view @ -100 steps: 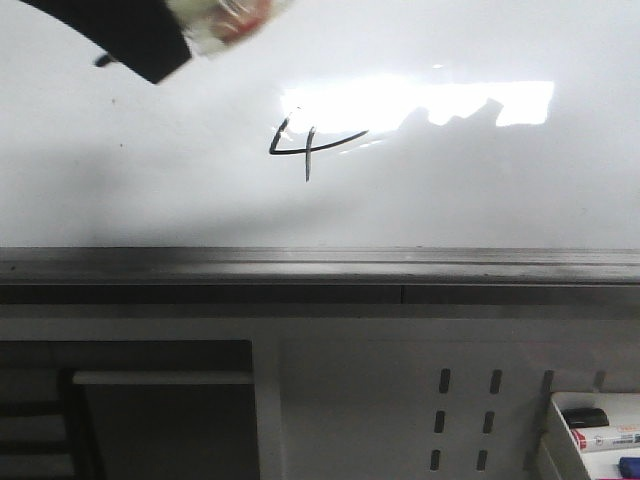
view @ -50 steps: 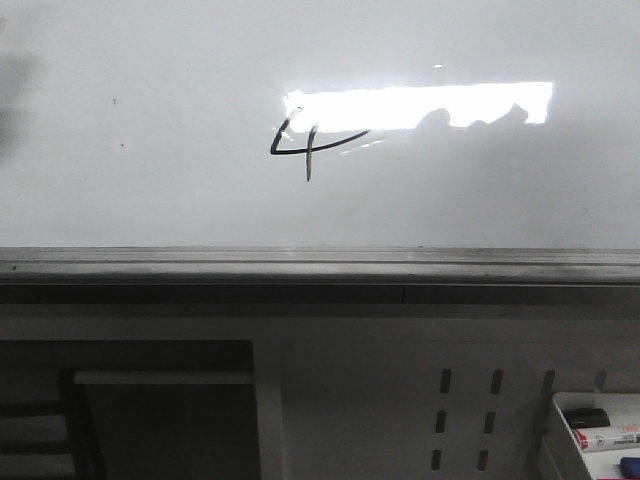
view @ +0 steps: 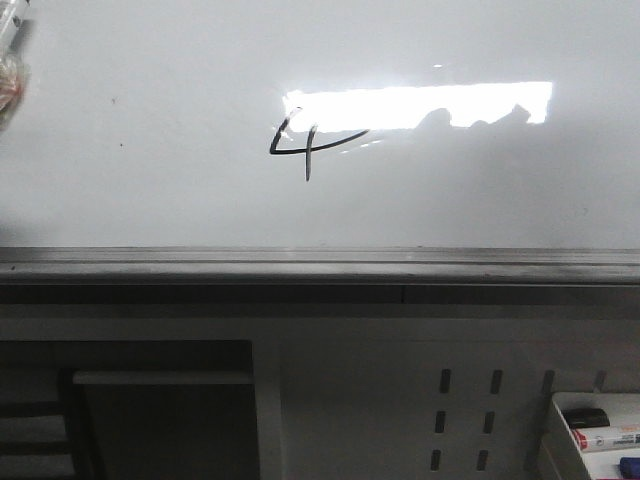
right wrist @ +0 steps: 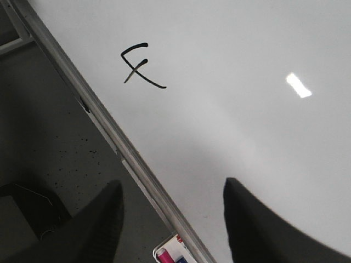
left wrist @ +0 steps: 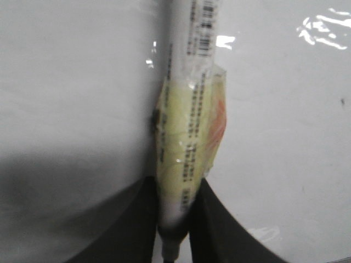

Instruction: Write number 4 on whiteboard

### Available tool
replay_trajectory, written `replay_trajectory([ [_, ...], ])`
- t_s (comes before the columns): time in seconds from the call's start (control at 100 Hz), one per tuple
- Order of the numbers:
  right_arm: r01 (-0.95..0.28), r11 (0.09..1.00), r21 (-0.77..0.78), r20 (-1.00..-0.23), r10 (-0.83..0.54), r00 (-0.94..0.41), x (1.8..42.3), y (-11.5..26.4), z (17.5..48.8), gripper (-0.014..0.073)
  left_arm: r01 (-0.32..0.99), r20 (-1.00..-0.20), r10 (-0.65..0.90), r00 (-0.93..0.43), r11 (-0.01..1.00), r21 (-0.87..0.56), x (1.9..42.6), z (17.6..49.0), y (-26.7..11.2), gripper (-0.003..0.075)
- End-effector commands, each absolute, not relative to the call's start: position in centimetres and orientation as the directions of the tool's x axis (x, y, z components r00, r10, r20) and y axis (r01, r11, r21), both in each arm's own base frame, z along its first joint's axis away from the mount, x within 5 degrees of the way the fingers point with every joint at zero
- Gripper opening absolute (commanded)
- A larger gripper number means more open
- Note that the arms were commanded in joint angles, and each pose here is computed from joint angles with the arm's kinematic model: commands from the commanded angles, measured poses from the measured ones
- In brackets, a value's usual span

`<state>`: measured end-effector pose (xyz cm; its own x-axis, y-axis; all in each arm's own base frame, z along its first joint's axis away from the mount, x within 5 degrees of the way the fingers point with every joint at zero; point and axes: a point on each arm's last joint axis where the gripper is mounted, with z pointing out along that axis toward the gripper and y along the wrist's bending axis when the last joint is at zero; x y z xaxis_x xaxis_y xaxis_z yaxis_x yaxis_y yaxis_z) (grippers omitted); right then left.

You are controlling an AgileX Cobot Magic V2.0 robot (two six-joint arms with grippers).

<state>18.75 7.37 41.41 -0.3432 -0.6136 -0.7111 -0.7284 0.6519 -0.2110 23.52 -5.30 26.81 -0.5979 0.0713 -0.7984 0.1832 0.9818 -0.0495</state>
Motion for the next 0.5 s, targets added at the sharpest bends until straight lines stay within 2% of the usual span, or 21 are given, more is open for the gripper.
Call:
replay_trajectory([
  [0.0,-0.695,0.677,-0.240,-0.762,-0.576,-0.298,18.6,7.2,42.7,0.0365,0.182,-0.851,0.045,-0.523,0.981,-0.060,24.2,28.1,-5.4,-0.0020],
  [0.17,-0.695,0.677,-0.240,-0.762,-0.576,-0.298,18.6,7.2,42.7,0.0365,0.181,-0.845,0.047,-0.532,0.982,-0.060,24.4,27.8,-5.5,0.0006],
  [0.24,-0.694,0.678,-0.241,-0.762,-0.575,-0.297,18.7,7.2,42.8,0.0365,0.182,-0.846,0.047,-0.531,0.982,-0.060,24.4,27.8,-5.5,0.0087],
  [0.39,-0.689,0.681,-0.246,-0.768,-0.571,-0.291,18.7,7.2,42.8,0.0365,0.189,-0.849,0.064,-0.525,0.981,-0.043,24.4,28.1,-5.4,0.0335],
  [0.43,-0.687,0.685,-0.242,-0.769,-0.567,-0.296,18.7,7.2,42.8,0.0365,0.191,-0.849,0.072,-0.524,0.981,-0.035,24.4,28.3,-5.4,0.0375],
  [0.49,-0.678,0.699,-0.226,-0.772,-0.553,-0.313,18.7,7.2,42.8,0.0365,0.198,-0.848,0.094,-0.521,0.980,-0.012,24.3,29.1,-5.3,0.0391],
])
